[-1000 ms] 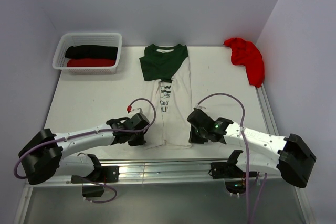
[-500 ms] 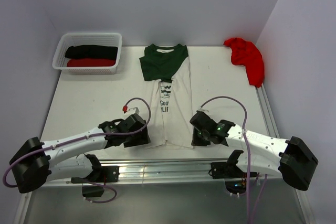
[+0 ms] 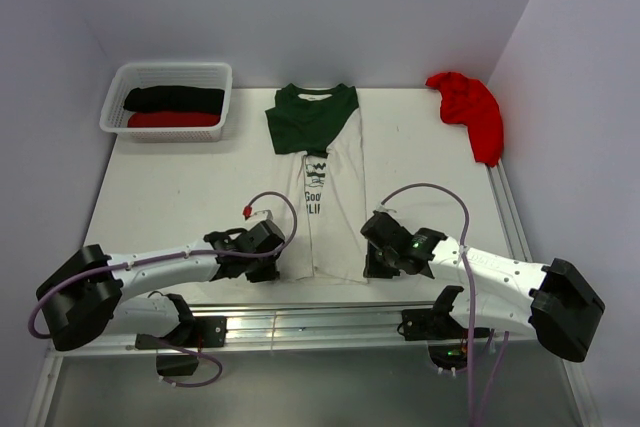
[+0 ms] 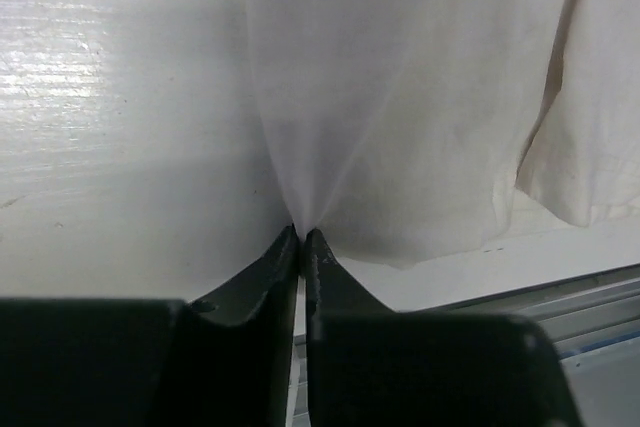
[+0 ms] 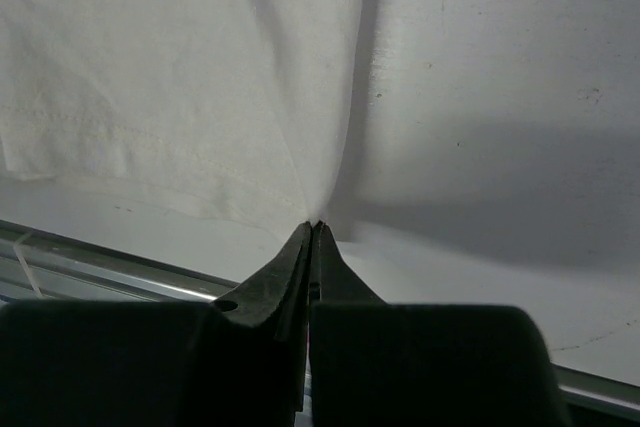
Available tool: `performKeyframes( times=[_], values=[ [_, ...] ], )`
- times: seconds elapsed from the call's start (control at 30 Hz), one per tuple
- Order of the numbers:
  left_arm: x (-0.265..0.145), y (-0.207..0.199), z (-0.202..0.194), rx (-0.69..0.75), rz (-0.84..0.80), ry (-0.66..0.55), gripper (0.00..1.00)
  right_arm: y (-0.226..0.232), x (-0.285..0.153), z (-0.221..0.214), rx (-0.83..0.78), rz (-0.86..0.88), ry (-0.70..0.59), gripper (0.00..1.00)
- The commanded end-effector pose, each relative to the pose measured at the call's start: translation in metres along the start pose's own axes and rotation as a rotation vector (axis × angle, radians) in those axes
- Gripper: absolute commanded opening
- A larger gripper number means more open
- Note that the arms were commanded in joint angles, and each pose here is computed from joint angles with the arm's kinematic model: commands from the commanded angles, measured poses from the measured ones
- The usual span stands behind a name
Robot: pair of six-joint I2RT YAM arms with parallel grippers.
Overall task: Roll the t-shirts
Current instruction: Roll the tshirt
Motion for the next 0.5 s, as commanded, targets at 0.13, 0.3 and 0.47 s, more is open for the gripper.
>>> performKeyframes(
  times=[0.13, 0.3, 0.47],
  values=[
    [-0.009, 0.009, -0.002, -0.002, 0.015, -0.026, 0.00, -0.007, -0.004, 0.005, 0.018, -0.001, -0.020, 0.00],
    [-0.013, 0.009, -0.002, -0.003, -0.002, -0.032, 0.02, -0.015, -0.004, 0.006, 0.038, 0.002, -0.014, 0.00],
    [-0.013, 0.011, -0.006, -0.009, -0.019, -0.028, 0.02, -0.022, -0.003, 0.005, 0.056, 0.003, -0.019, 0.00]
  ],
)
Point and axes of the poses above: each gripper's point midway between its finger pads, its own x axis out along the fingers, its own y axis along the line the jaws close on, z = x × y, the point moved 3 cm from there along -x, back along the fingers, and after that the axes turned 8 degrees about x, right-handed, at the moved point
